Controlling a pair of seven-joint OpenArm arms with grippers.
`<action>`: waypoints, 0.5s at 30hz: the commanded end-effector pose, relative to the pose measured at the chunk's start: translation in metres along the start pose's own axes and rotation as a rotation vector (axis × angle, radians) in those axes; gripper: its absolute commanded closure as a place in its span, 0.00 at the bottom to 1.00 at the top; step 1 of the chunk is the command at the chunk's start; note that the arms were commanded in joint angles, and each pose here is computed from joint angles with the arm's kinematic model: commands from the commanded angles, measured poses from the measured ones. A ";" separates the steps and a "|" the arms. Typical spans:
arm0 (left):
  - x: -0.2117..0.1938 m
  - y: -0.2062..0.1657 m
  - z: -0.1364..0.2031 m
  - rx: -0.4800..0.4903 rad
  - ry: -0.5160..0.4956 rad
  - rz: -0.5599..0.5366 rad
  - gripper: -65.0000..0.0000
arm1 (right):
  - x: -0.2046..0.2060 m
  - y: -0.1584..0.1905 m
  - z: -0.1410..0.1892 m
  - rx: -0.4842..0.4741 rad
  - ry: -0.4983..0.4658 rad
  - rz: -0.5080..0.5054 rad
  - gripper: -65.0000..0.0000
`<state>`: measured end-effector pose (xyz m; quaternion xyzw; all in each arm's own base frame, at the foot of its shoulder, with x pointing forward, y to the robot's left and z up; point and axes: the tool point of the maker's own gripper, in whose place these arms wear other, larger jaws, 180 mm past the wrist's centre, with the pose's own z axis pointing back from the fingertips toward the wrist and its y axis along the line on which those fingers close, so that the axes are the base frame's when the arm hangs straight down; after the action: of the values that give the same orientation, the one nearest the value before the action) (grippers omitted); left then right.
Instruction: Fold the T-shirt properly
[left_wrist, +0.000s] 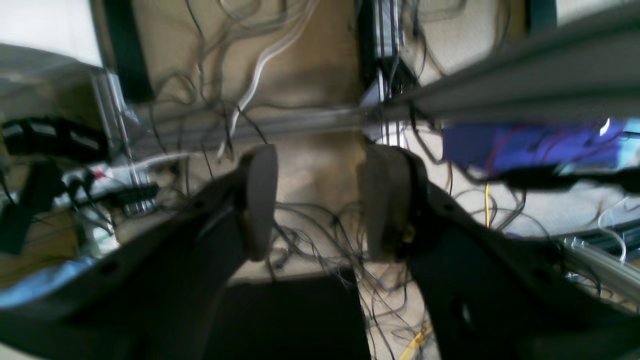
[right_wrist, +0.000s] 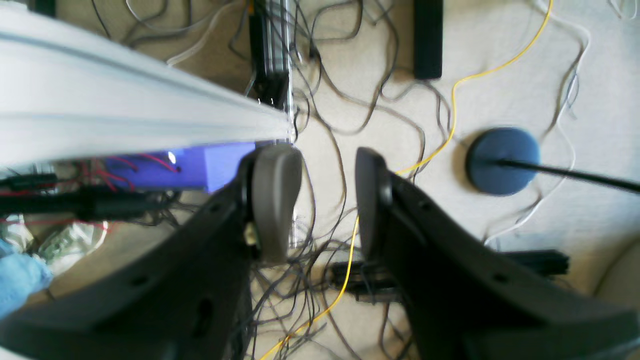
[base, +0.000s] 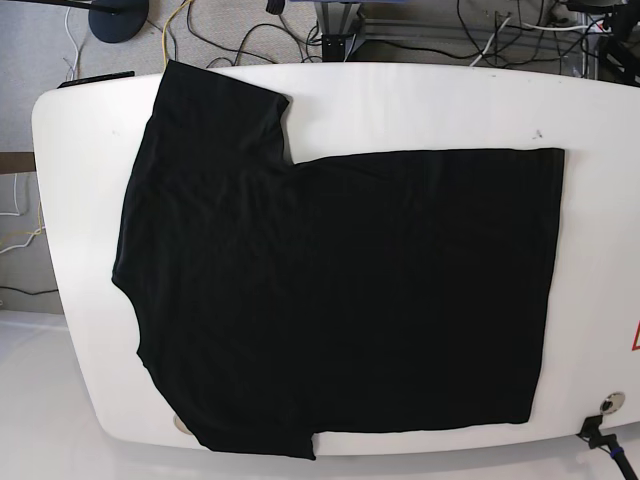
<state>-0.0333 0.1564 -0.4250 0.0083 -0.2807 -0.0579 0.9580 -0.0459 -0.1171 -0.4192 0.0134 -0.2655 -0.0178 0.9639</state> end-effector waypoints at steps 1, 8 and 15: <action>0.007 0.005 0.011 0.011 -0.021 -0.009 0.59 | 0.017 0.001 0.010 0.005 -0.049 0.003 0.68; 0.052 0.024 0.015 0.061 -0.136 -0.030 0.59 | 0.045 -0.010 0.009 -0.023 -0.128 0.013 0.68; 0.114 0.035 -0.009 0.095 -0.315 -0.035 0.59 | 0.096 -0.041 -0.004 -0.101 -0.296 0.041 0.68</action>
<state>0.0656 0.1775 -0.3793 0.0470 -0.4126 -0.0602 0.9077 0.0333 -0.1603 -0.3830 -0.0418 -0.3885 -0.0171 0.9203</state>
